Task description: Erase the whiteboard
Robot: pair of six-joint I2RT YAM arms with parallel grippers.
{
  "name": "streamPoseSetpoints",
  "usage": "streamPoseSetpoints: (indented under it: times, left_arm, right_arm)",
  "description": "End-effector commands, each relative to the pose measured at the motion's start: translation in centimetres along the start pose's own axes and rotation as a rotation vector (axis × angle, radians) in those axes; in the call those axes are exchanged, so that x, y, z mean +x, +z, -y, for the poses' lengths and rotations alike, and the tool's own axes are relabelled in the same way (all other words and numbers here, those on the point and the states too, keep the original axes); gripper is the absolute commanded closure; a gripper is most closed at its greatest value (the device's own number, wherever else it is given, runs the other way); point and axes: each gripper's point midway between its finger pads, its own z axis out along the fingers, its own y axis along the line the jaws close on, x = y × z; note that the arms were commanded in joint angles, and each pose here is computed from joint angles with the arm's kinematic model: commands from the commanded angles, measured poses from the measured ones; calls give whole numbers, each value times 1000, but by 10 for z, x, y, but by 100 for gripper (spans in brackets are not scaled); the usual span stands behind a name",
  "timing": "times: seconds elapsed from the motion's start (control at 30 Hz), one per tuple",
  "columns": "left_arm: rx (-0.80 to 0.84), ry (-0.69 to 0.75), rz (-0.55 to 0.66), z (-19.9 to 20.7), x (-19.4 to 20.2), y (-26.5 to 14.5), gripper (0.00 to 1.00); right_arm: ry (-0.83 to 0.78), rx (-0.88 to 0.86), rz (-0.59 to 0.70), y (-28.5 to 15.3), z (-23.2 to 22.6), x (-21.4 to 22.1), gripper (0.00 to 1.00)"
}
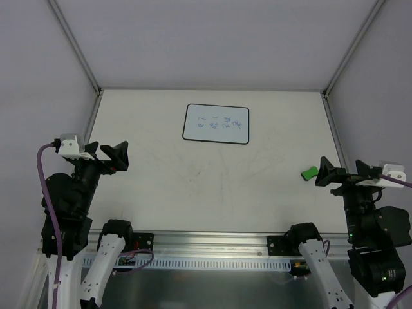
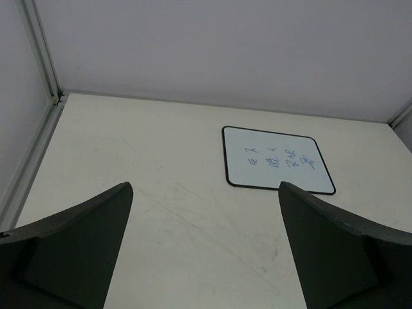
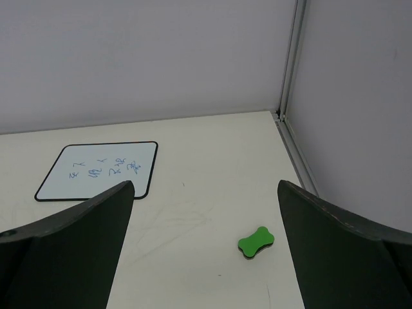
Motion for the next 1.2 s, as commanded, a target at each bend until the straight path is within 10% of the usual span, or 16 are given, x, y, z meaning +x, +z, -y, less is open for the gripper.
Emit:
streamPoseSetpoints:
  times: [0.0,0.33,0.77,1.17]
  left_arm:
    - [1,-12,-3,0,2,6,1]
    - [33,-96,-152,8,44,30,1]
    - [-39,-159,-405,-7,135,69,1]
    - [-68,-140,-457,-16,161,72,1]
  right_arm:
    - [8,-16,-11,10,-6,-2,1]
    - [74,-426,-290,54,-95,45,1]
    - [38,-287,-648,203,-136,202,2]
    - [84,-46,-816,284,-163,324,44]
